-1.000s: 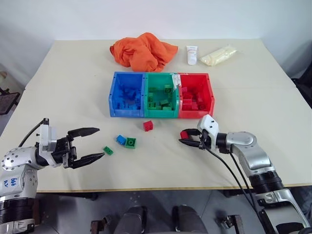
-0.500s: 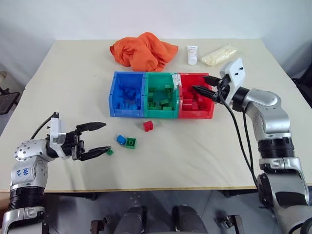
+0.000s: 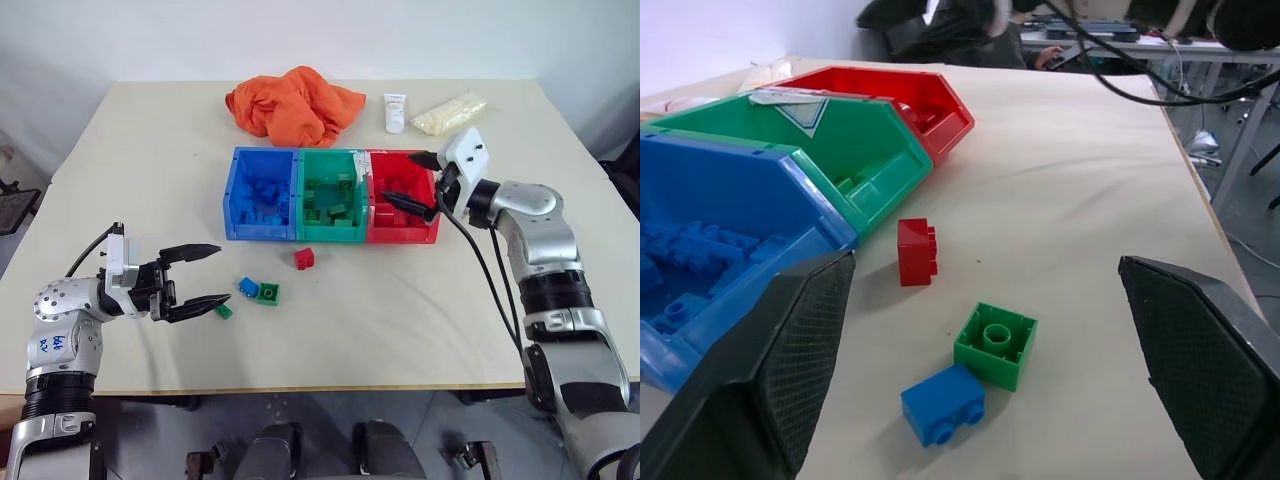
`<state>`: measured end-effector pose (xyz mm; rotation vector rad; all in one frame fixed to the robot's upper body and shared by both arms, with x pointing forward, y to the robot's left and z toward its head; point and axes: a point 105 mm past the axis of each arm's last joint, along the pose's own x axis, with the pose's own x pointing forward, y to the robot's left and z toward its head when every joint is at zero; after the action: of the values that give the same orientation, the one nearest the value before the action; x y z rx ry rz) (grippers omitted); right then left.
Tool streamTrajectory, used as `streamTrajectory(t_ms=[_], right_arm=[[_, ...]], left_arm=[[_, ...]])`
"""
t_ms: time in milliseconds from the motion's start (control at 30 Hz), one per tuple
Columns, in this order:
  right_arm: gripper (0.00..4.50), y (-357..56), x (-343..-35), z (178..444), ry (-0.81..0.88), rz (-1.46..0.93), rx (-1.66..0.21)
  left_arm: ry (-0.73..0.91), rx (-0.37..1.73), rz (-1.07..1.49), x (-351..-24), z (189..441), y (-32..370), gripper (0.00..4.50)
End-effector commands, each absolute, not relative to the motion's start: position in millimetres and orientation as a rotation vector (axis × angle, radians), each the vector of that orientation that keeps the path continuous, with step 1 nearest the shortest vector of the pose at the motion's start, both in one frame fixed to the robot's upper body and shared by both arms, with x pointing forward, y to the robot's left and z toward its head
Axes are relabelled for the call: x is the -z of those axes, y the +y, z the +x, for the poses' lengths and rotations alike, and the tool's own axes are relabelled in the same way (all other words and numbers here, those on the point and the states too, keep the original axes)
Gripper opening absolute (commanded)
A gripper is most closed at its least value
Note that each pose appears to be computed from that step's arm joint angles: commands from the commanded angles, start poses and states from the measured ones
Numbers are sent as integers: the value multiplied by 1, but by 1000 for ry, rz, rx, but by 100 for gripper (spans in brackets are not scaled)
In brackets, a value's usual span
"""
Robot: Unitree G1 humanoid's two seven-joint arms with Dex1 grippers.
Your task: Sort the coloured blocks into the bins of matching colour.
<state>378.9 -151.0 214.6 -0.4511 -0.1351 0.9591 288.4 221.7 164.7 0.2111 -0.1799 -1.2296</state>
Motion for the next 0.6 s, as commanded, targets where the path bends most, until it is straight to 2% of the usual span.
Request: streamTrajectory(t_ms=[33, 100, 200, 267, 367, 600], right_arm=[[448, -154, -215, 338, -144, -479, -1109], [448, -159, -210, 326, -116, -470, -1133], [448, -197, -189, 295, 23, -512, -1154], [448, -216, -182, 284, 90, -533, -1137], [448, -233, -179, 278, 136, -550, -1103], [448, -219, -186, 286, 87, -533, -1121]], left_arm=[[-189, 1229, 231, -168, 289, 224, 450], [-187, 1229, 232, -167, 289, 225, 450], [-174, 1217, 236, -165, 288, 229, 450], [-167, 1210, 238, -164, 287, 232, 450], [-159, 1205, 239, -162, 286, 234, 450], [-166, 1210, 239, -162, 283, 231, 450]])
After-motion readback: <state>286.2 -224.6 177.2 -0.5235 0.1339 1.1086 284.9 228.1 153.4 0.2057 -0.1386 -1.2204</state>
